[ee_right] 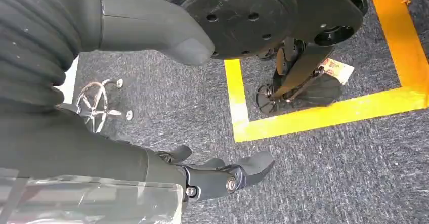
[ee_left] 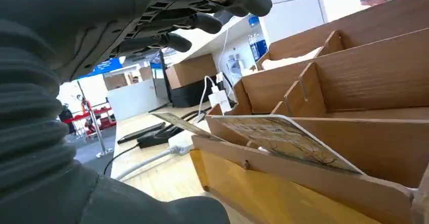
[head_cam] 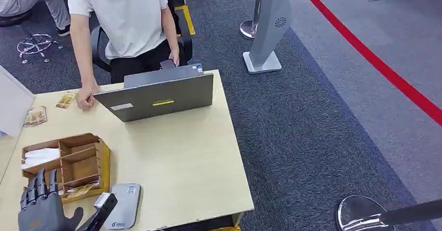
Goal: Pass the card to the sensor for recognition and then transmit it.
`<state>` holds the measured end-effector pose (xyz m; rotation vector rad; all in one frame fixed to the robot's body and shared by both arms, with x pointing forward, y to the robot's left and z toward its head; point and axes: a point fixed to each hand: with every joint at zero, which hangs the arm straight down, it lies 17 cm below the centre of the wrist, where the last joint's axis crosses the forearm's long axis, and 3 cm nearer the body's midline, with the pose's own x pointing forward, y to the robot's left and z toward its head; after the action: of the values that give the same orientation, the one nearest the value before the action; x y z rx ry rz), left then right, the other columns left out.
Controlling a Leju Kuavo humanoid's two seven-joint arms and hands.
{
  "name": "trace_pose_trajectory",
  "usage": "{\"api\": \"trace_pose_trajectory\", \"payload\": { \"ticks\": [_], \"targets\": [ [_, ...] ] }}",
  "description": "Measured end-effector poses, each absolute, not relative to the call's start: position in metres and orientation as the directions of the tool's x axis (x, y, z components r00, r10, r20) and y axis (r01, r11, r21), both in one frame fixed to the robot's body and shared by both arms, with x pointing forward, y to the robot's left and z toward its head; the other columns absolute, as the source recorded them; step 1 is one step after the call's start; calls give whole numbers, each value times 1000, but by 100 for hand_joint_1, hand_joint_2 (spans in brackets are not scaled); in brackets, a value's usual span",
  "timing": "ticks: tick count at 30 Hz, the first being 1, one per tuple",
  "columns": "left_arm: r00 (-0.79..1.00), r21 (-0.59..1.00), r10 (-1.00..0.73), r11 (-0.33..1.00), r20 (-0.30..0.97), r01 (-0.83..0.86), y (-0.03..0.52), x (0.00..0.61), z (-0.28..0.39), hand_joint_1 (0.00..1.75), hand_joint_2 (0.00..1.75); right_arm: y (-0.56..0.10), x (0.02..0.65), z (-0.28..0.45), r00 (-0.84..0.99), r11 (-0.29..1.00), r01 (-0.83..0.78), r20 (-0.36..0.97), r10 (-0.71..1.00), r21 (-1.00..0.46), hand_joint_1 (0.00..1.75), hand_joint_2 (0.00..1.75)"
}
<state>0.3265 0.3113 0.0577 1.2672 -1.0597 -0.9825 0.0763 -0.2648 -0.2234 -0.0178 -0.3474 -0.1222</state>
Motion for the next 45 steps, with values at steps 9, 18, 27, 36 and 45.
{"api": "trace_pose_trajectory", "payload": {
  "ticks": [9,18,27,36,45],
  "targets": [
    [217,999,-975,51,53,-16,308,328,60,0,175,-265,76,-223,934,993,116,340,-111,5,0,175],
    [204,999,-978,44,49,-32,304,335,66,0,175,-265,77,-223,933,993,114,342,-109,4,0,175],
    [201,998,-978,46,53,-41,304,339,69,0,175,-264,77,-223,933,994,111,343,-107,9,0,175],
    [201,998,-978,53,57,-24,306,340,67,175,175,-263,77,-223,934,994,105,342,-102,11,0,175],
    [196,996,-977,88,81,26,305,342,55,175,175,-262,78,-223,934,995,95,345,-92,9,0,175]
  ]
}}
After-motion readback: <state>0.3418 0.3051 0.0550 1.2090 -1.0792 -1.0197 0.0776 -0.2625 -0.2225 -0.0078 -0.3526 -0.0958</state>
